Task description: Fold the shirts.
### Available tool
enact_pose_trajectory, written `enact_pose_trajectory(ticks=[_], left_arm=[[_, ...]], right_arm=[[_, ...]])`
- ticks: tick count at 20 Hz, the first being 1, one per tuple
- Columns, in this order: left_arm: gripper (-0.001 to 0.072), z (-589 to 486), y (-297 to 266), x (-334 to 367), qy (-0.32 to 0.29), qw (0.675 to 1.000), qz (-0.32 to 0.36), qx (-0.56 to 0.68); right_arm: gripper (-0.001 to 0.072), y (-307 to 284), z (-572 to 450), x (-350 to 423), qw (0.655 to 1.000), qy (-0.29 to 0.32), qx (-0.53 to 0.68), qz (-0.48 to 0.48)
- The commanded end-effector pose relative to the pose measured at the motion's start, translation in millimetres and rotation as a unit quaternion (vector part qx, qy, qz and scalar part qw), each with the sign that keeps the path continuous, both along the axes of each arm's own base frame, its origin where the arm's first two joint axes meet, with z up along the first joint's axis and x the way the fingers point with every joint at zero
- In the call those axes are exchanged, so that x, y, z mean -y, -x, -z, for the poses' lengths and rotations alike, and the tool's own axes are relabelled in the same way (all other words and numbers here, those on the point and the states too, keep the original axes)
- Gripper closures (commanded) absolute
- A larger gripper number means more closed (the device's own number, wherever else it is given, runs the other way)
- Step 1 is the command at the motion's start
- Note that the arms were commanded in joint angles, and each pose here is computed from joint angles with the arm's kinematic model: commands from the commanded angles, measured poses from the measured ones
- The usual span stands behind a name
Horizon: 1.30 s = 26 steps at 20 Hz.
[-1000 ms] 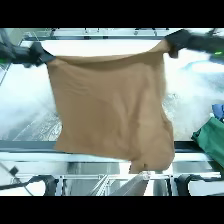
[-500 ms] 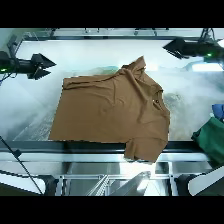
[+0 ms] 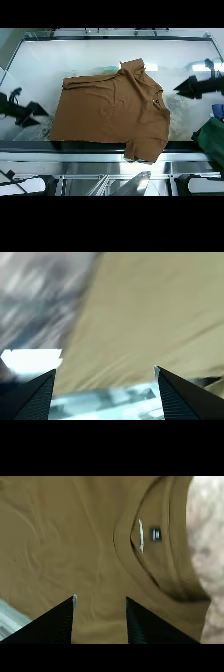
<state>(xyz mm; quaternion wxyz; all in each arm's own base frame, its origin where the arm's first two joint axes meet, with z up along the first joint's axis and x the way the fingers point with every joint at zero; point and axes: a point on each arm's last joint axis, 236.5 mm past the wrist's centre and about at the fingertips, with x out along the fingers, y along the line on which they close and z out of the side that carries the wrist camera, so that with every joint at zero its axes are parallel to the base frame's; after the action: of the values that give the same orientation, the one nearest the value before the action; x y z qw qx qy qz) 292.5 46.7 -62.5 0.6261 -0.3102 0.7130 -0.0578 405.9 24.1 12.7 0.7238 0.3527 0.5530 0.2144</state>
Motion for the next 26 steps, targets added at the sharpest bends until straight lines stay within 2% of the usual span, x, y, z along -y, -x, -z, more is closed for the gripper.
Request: enact_pose_trajectory(ticks=[1, 10, 11, 13, 14, 15, 16, 17, 19, 22, 24, 26], left_arm=[[0.0002, 31.9, 45.5, -12.1, -0.023, 0.999, -0.010, -0.033], [0.0003, 48.1, 27.4, 39.3, 0.139, 0.990, -0.011, -0.030], [0.0026, 52.0, 30.8, 44.5, 0.147, 0.988, -0.004, -0.042], [0.0153, 56.5, 35.7, 55.4, 0.161, 0.985, 0.017, -0.055], [0.0244, 57.3, 36.8, 60.0, 0.163, 0.984, 0.025, -0.059], [0.0396, 57.3, 37.0, 63.7, 0.163, 0.984, 0.036, -0.057], [0.0574, 56.7, 37.2, 66.7, 0.164, 0.984, 0.044, -0.055], [0.0682, 56.8, 37.7, 69.3, 0.164, 0.984, 0.052, -0.055], [0.0682, 56.1, 38.6, 72.9, 0.166, 0.983, 0.062, -0.054], [0.0682, 54.3, 40.3, 73.8, 0.170, 0.982, 0.063, -0.057], [0.0682, 52.6, 41.9, 74.8, 0.174, 0.981, 0.065, -0.060], [0.0682, 52.1, 42.4, 75.1, 0.175, 0.980, 0.066, -0.061]], right_arm=[[0.0354, 41.5, 11.5, -11.8, 0.999, 0.014, 0.028, 0.038], [0.0353, 67.8, -42.2, -21.6, 0.993, 0.044, 0.097, 0.042], [0.0354, 72.2, -41.6, -18.2, 0.993, 0.047, 0.090, 0.052], [0.0349, 88.8, -29.0, -2.0, 0.993, 0.053, 0.048, 0.093], [0.0343, 100.5, -18.6, 7.7, 0.992, 0.055, 0.018, 0.115], [0.0231, 116.5, -4.7, 16.1, 0.989, 0.052, -0.021, 0.137], [0.0171, 134.2, 11.0, 22.6, 0.985, 0.050, -0.065, 0.154], [0.0171, 155.5, 29.6, 28.1, 0.977, 0.049, -0.119, 0.172], [0.0171, 191.3, 64.2, 31.1, 0.963, 0.060, -0.189, 0.184], [0.0171, 217.3, 99.9, 12.5, 0.953, 0.046, -0.230, 0.192], [0.0171, 227.1, 116.5, -1.5, 0.950, 0.028, -0.239, 0.200], [0.0172, 220.0, 115.3, -18.1, 0.952, -0.015, -0.224, 0.209]])
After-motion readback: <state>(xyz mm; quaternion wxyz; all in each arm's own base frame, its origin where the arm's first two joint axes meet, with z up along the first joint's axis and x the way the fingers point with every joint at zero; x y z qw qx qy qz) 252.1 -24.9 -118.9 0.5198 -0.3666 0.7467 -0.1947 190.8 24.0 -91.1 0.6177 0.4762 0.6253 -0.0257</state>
